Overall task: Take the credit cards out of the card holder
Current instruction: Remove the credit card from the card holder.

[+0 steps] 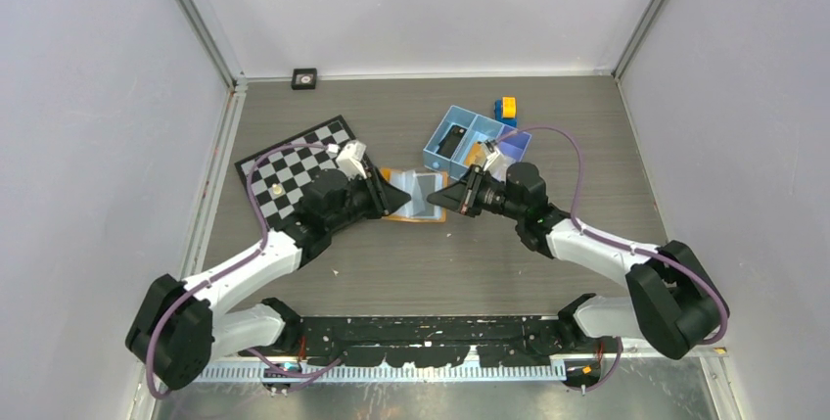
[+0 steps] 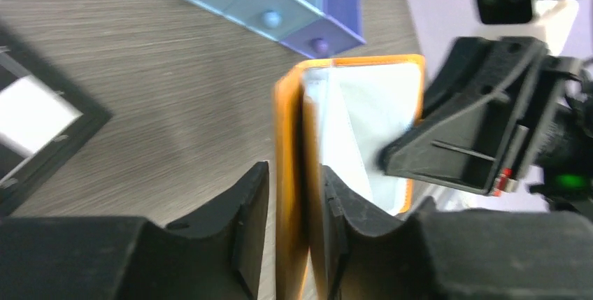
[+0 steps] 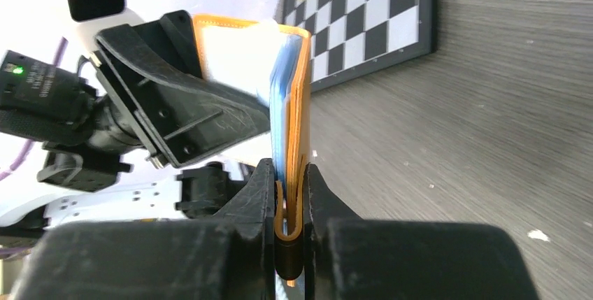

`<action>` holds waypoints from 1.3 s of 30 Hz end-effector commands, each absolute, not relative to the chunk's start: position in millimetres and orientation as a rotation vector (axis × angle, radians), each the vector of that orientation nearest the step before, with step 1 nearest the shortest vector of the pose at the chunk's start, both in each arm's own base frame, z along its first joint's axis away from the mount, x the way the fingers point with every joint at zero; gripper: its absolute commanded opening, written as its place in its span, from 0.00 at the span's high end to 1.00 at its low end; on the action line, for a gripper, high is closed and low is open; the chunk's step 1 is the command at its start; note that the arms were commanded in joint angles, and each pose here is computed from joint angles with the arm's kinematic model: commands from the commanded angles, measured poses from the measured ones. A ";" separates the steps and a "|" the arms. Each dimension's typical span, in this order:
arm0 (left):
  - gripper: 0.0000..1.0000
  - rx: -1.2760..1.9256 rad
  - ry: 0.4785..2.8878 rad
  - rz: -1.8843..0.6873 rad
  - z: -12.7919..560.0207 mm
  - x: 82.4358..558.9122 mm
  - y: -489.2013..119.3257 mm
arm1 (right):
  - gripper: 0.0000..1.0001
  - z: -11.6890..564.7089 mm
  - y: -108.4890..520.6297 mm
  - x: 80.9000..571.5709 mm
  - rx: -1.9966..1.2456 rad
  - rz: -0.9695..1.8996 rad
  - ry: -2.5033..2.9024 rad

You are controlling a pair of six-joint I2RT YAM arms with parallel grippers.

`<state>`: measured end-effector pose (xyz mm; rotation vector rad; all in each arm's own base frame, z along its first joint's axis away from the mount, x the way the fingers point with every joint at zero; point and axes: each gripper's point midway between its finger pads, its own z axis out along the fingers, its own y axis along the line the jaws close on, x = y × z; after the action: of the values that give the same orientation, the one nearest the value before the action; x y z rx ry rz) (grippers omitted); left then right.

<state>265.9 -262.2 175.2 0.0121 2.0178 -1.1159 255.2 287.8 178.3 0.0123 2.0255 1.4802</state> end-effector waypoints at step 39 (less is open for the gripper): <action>0.05 0.363 2.135 -0.359 153.8 266.1 -280.9 | 0.99 183.7 280.4 275.3 0.010 1.250 2.058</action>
<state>255.6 -299.3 153.7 0.4030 2.1117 -0.5149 267.3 271.4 144.2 0.0679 2.1927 1.1916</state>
